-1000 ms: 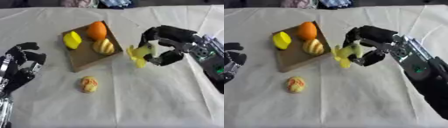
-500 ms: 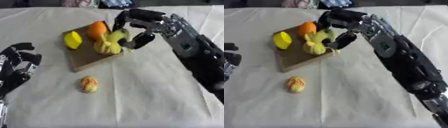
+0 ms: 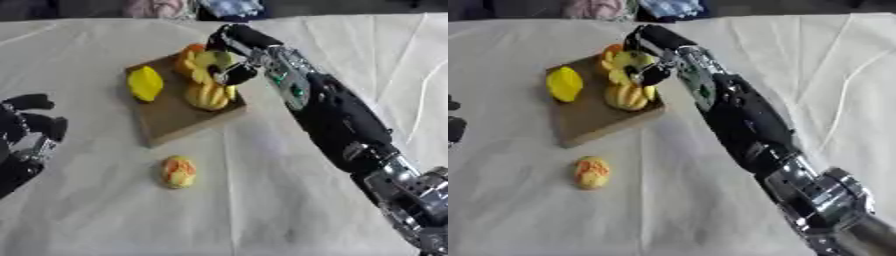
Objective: Pick up objects on the table and place them in the box.
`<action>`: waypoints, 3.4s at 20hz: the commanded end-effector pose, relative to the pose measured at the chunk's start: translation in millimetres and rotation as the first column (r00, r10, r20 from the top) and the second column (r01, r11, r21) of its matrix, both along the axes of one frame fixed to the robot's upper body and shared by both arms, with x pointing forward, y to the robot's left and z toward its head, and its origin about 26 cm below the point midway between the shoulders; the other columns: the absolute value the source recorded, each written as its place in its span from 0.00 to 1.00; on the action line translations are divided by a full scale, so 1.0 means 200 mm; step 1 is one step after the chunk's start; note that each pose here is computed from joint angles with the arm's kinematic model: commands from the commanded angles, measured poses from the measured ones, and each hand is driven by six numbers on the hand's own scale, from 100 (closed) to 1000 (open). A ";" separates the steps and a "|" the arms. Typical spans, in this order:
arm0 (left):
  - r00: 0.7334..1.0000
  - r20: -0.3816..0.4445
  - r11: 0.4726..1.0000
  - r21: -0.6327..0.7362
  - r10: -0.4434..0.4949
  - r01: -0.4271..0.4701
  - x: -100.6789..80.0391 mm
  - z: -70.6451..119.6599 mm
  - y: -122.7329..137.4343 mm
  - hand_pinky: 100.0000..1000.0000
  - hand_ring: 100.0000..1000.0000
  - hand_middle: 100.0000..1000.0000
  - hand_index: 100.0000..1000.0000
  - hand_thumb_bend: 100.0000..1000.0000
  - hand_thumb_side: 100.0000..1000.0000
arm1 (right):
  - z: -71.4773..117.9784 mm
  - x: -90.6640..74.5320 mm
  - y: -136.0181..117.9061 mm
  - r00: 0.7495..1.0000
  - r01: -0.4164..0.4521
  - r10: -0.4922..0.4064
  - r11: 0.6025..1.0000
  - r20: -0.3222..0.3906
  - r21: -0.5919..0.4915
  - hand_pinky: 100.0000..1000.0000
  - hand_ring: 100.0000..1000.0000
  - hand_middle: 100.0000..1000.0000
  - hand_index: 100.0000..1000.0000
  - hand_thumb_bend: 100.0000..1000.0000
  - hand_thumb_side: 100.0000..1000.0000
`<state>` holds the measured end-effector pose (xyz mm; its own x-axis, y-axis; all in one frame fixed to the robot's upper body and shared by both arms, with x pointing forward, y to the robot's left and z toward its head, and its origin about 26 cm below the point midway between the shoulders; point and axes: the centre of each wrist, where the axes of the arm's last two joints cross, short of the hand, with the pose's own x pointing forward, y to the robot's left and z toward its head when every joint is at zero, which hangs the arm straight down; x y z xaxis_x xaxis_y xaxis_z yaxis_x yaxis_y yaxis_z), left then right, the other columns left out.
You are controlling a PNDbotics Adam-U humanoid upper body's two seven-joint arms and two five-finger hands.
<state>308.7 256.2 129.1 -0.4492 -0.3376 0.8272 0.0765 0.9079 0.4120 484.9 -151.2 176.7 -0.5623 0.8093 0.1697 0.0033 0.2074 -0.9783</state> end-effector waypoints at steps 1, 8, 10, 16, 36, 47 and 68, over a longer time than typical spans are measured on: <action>0.999 0.032 1.000 0.004 -0.016 0.016 0.00 0.05 -0.01 0.63 0.57 0.64 0.76 0.39 0.41 | 0.06 0.01 0.03 0.997 0.015 -0.016 1.000 0.080 0.009 0.65 0.60 0.49 0.56 0.11 0.05; 0.999 0.039 1.000 0.000 -0.014 0.014 0.00 0.05 -0.01 0.63 0.57 0.64 0.76 0.39 0.41 | 0.14 -0.05 0.15 0.984 -0.137 0.134 0.990 0.119 0.016 0.65 0.61 0.51 0.59 0.13 0.12; 0.999 0.042 1.000 0.000 -0.014 0.014 0.00 0.06 -0.01 0.63 0.57 0.64 0.76 0.39 0.41 | 0.17 -0.07 0.18 0.975 -0.193 0.188 0.981 0.121 0.026 0.65 0.61 0.51 0.59 0.12 0.13; 0.999 0.040 1.000 0.002 -0.017 0.017 -0.01 0.06 0.00 0.63 0.57 0.62 0.74 0.40 0.42 | 0.20 -0.12 0.25 0.945 -0.325 0.325 0.946 0.032 -0.002 0.66 0.66 0.58 0.69 0.16 0.15; 0.998 0.063 0.998 -0.049 0.030 -0.027 -0.01 0.06 0.01 0.60 0.54 0.58 0.74 0.41 0.39 | 0.05 -0.08 0.19 0.971 -0.239 0.237 0.931 -0.043 -0.276 0.78 0.82 0.91 0.96 0.41 0.39; 0.997 0.063 0.998 -0.053 0.035 -0.032 -0.01 0.06 0.03 0.59 0.53 0.58 0.74 0.41 0.40 | 0.32 -0.16 0.13 0.952 -0.281 0.280 0.960 0.119 -0.008 0.74 0.80 0.91 0.94 0.39 0.44; 0.988 0.075 0.989 -0.071 0.135 -0.130 -0.01 0.07 0.09 0.59 0.53 0.57 0.74 0.42 0.39 | 0.21 -0.43 0.10 0.867 -0.498 0.485 0.851 -0.114 -0.169 0.72 0.73 0.79 0.85 0.13 0.25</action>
<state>307.7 271.4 133.5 -0.4442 -0.3264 0.8343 -0.0524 0.9392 0.3395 404.5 -133.6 205.4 -0.8614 0.4832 0.1568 -0.1601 0.0348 -0.9865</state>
